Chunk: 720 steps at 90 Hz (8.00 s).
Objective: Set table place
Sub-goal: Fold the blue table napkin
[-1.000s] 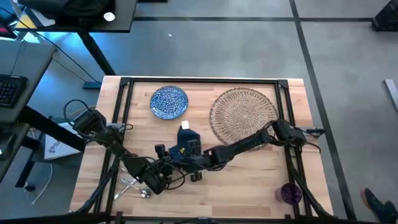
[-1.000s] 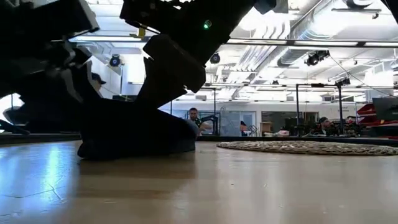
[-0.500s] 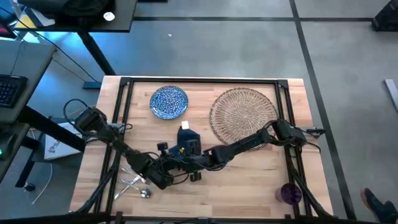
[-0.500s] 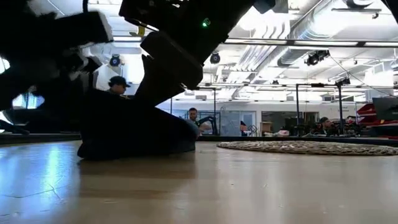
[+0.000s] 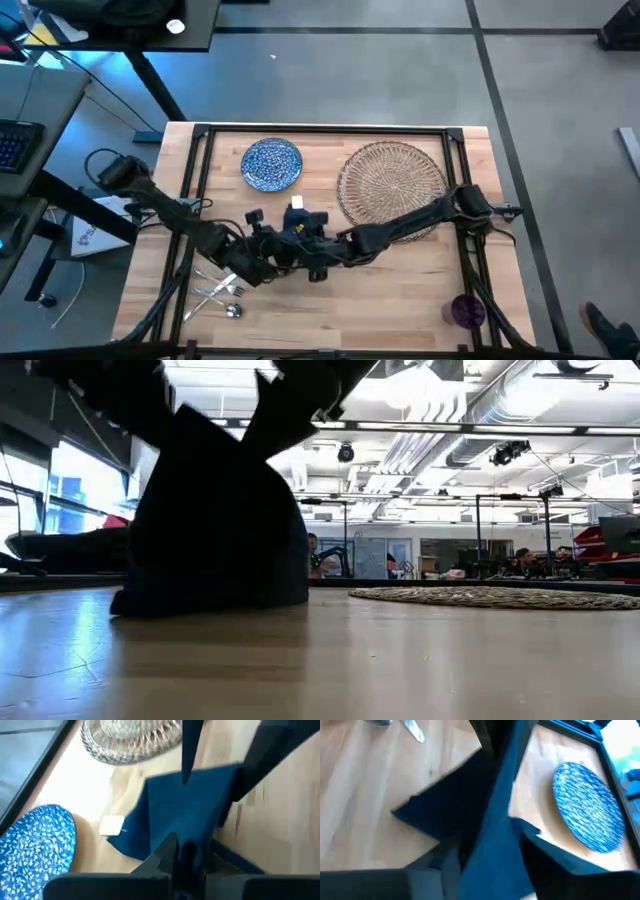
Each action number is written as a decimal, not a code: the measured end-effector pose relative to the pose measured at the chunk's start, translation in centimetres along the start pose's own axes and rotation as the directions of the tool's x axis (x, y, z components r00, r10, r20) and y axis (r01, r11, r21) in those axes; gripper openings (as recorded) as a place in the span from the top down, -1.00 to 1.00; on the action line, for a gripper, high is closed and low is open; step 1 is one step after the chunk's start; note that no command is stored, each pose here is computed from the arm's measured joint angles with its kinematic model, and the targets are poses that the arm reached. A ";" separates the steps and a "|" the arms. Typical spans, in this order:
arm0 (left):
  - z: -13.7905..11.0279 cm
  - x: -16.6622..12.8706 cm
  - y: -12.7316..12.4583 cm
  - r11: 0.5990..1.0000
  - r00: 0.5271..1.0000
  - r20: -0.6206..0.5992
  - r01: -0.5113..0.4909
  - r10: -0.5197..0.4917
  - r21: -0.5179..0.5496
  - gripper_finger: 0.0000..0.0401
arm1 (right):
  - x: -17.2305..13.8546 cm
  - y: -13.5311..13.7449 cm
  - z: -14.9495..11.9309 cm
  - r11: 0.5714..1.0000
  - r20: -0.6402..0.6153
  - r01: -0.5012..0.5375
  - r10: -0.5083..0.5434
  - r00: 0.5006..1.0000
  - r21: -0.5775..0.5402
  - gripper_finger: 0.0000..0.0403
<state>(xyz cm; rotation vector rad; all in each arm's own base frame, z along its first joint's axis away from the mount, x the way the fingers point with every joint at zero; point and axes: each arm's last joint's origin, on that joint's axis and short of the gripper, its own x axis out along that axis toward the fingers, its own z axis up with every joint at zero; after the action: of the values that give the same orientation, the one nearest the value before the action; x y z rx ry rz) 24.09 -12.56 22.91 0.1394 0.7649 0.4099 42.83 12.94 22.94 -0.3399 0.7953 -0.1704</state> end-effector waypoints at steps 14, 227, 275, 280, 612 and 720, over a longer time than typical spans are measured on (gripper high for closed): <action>0.7 -0.9 1.2 1.000 0.999 0.035 0.002 -0.001 -0.022 1.00 | -1.1 -0.4 -0.2 0.986 -0.039 0.039 -0.033 0.999 0.164 -0.14; 1.1 -0.9 2.2 0.999 0.999 0.043 -0.014 0.016 -0.034 1.00 | 11.8 4.2 -9.8 0.649 0.005 0.357 -0.487 0.874 0.672 0.79; 4.8 -4.2 1.8 0.998 0.989 0.134 0.061 -0.061 0.007 1.00 | 2.5 -1.4 -5.0 0.934 -0.054 0.337 -0.333 0.942 0.120 1.00; 5.4 -4.8 1.8 0.997 0.985 0.152 0.074 -0.075 0.017 1.00 | 0.6 -2.1 -4.5 0.953 -0.060 0.291 -0.287 0.956 0.085 1.00; -2.8 -0.4 0.4 0.830 0.963 -0.145 0.268 -0.226 0.489 1.00 | 6.2 -2.6 -4.3 0.964 -0.044 -0.033 0.023 0.999 -0.265 1.00; -8.3 1.6 4.3 0.809 0.959 -0.285 0.169 -0.002 0.563 1.00 | 6.5 -4.5 -2.4 0.960 0.022 -0.276 0.275 0.961 0.044 1.00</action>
<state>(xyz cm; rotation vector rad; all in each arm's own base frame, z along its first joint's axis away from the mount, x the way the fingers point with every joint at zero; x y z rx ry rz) 18.00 -8.15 17.07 0.6382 1.1536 0.0890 45.47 6.40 18.65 -0.1832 0.8132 0.0752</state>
